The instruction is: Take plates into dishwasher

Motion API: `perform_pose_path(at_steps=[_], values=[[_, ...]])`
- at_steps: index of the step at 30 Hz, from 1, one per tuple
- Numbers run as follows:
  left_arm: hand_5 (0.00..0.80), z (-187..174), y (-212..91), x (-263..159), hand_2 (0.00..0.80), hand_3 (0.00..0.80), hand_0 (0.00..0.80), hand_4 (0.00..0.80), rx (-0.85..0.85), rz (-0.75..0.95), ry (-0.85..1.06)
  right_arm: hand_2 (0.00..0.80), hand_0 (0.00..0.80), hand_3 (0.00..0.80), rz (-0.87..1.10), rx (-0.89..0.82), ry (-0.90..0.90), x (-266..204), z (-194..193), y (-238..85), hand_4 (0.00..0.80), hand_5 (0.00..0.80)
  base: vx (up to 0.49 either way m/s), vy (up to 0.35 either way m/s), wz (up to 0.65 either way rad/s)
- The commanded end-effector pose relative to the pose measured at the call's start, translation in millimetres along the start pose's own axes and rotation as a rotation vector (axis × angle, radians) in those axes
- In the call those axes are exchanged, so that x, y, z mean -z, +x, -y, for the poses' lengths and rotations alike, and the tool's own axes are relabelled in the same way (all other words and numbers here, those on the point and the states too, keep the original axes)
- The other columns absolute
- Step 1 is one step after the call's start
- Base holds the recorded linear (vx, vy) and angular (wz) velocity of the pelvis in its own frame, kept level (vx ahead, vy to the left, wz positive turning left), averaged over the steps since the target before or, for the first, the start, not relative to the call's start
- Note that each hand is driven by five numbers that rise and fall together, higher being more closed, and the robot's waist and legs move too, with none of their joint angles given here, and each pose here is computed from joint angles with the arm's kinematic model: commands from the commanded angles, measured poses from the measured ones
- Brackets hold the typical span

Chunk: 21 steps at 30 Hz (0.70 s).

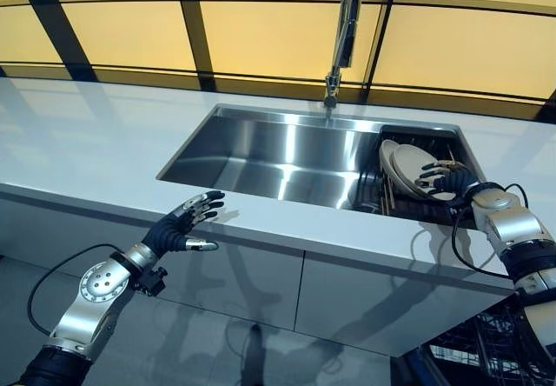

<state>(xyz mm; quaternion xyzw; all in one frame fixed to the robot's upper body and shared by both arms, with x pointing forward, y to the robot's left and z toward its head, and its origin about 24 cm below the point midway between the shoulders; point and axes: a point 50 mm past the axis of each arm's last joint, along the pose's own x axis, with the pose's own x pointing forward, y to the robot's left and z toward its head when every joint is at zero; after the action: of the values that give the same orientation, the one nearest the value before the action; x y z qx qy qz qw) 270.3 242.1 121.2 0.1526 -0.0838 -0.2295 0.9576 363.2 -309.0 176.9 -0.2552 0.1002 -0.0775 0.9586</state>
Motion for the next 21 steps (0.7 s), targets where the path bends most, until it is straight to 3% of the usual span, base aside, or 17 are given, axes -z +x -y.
perform_pose_path(at_steps=[1,12,21], values=[[0.0,-10,-10,11,0.0,0.0,0.0,0.0,-0.104,-0.079,0.038,0.0,0.0,0.0,0.092,0.078,-0.105,-10,17,-8,0.0,0.0,-0.038,0.085,-0.08],[0.0,-26,-26,20,0.0,0.0,0.0,0.0,-0.293,-0.191,0.082,0.0,0.0,0.0,0.177,0.123,-0.115,10,-10,-38,0.0,0.0,-0.048,0.077,-0.14],[0.0,-39,-27,15,0.0,0.0,0.0,0.0,-0.358,-0.176,0.097,0.0,0.0,0.0,0.181,0.152,-0.186,5,19,-47,0.0,0.0,-0.043,0.04,-0.17]])
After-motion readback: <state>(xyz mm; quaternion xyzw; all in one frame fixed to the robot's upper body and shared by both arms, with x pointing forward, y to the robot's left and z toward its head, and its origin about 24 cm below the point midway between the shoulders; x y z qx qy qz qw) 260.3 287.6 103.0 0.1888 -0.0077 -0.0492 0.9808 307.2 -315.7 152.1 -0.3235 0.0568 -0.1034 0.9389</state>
